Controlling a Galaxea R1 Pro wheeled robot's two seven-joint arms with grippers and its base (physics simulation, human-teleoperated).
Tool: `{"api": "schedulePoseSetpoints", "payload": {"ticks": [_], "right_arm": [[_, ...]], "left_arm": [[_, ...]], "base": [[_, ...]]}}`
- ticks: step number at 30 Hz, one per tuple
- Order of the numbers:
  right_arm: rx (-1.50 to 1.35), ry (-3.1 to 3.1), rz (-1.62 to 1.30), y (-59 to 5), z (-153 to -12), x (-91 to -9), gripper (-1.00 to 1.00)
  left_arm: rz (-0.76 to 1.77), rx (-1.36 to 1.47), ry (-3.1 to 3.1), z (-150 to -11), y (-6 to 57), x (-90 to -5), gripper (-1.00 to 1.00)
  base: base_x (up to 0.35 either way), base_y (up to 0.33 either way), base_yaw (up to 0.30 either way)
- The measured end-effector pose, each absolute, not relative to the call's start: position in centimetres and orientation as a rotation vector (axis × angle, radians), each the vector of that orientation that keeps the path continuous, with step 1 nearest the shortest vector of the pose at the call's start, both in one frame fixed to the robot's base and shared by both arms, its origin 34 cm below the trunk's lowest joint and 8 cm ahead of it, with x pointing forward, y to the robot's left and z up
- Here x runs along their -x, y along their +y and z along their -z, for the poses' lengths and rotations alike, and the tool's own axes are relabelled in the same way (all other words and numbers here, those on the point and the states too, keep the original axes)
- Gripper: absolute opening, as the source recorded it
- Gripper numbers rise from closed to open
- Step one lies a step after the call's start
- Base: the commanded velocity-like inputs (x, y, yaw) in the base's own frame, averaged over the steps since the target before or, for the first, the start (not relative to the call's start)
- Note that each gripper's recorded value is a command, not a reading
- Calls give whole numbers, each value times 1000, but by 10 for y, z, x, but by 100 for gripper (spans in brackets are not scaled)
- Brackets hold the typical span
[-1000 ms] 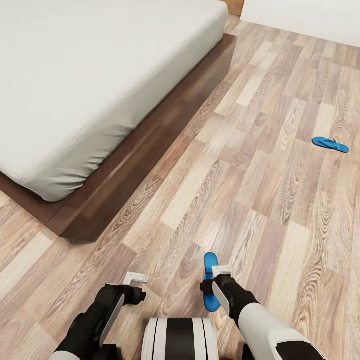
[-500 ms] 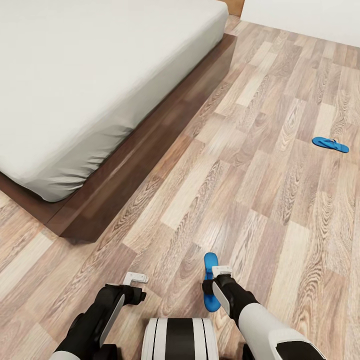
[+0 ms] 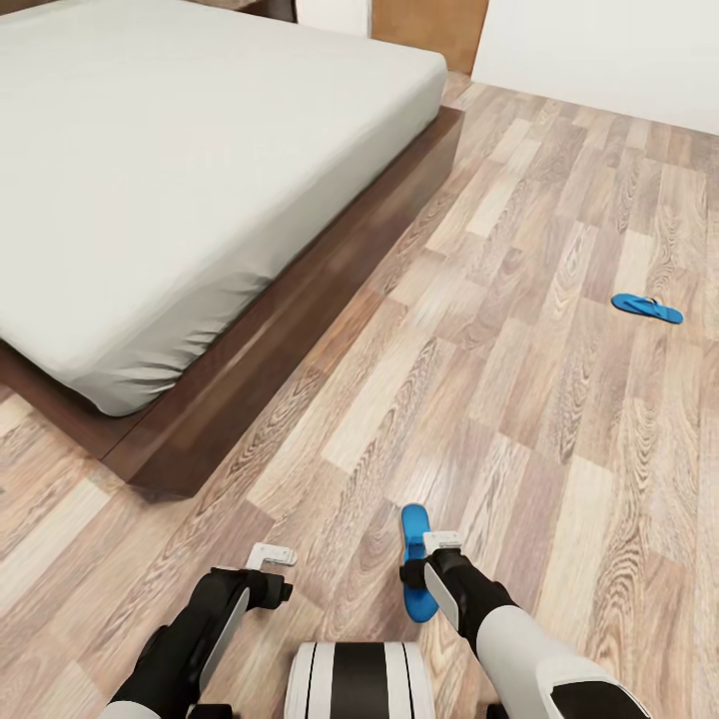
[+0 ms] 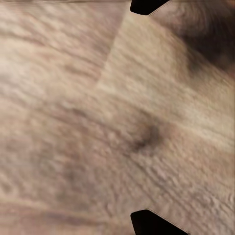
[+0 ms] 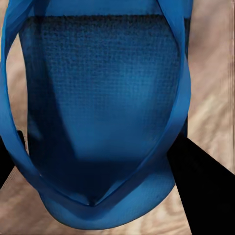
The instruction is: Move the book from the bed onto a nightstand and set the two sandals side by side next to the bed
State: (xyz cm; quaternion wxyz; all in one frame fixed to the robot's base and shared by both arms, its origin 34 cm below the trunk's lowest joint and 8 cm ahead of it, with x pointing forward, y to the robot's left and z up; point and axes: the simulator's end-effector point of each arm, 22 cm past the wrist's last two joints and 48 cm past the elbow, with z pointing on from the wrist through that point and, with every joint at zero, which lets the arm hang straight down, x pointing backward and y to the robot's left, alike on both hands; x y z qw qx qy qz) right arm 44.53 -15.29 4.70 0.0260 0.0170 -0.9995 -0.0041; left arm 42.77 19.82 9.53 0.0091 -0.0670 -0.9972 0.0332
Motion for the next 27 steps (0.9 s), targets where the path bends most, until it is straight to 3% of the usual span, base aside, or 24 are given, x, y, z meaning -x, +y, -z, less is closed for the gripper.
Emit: {"api": "schedulePoseSetpoints", "payload": {"ticks": [27], "right_arm": [[-20,-3285,21,-152,-88,-494,-100]], "left_arm": [[-89,270,-3210,-135,193,-463,100]], "base": [[0,0,0]]}}
